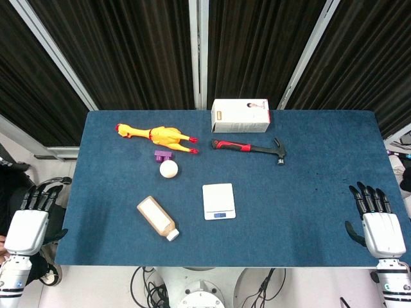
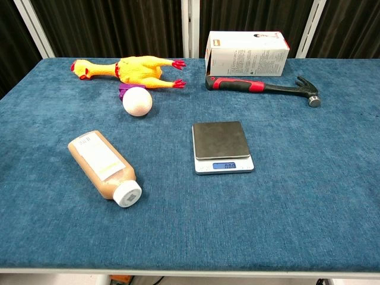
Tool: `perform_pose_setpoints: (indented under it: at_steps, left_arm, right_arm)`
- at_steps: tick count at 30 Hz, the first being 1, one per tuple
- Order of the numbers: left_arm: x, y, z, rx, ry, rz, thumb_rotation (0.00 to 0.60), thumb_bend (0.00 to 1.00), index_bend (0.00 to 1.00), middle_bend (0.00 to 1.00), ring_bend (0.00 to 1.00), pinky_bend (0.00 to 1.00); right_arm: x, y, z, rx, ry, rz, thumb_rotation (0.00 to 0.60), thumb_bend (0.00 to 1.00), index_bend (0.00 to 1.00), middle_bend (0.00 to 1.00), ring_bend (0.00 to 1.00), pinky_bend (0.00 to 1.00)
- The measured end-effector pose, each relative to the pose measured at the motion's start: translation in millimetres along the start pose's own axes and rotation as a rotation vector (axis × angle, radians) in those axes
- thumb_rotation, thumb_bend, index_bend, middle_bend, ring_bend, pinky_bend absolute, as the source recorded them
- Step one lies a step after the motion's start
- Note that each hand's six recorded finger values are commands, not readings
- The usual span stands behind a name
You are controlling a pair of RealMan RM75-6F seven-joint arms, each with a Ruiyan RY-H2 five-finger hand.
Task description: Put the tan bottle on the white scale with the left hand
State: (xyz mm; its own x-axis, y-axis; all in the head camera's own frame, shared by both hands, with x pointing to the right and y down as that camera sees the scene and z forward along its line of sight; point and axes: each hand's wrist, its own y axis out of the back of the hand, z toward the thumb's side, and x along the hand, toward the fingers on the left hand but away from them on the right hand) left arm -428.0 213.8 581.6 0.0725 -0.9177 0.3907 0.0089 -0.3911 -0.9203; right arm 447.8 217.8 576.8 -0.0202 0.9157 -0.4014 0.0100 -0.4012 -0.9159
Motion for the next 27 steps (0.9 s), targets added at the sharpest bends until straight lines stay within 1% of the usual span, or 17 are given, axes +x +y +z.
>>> perform_pose_setpoints:
  at_steps: [9, 14, 18, 21, 27]
  left_arm:
    - [5, -2, 7, 0.003, -0.029, -0.009, 0.6, 0.02, 0.02, 0.1, 0.0, 0.0]
    - [10, -4, 20, 0.01, -0.085, -0.021, 0.6, 0.02, 0.02, 0.1, 0.0, 0.0]
    - [14, -12, 37, 0.013, -0.158, -0.053, 0.6, 0.02, 0.02, 0.1, 0.0, 0.01]
    - [16, -22, 55, 0.017, -0.225, -0.09, 0.6, 0.02, 0.02, 0.1, 0.0, 0.01]
    - [19, -48, 101, 0.039, -0.393, -0.175, 0.6, 0.02, 0.02, 0.09, 0.0, 0.01]
  right_arm:
    - [-1, 4, -3, 0.001, -0.005, -0.011, 0.6, 0.27, 0.0, 0.0, 0.0, 0.0]
    - [-2, 9, -8, -0.005, -0.021, -0.026, 0.6, 0.27, 0.0, 0.0, 0.0, 0.0]
    - [-3, 11, -11, -0.005, -0.031, -0.032, 0.6, 0.27, 0.0, 0.0, 0.0, 0.0]
    - [-5, 11, -12, -0.009, -0.036, -0.034, 0.6, 0.27, 0.0, 0.0, 0.0, 0.0]
    - [-5, 10, -12, -0.012, -0.036, -0.032, 0.6, 0.27, 0.0, 0.0, 0.0, 0.0]
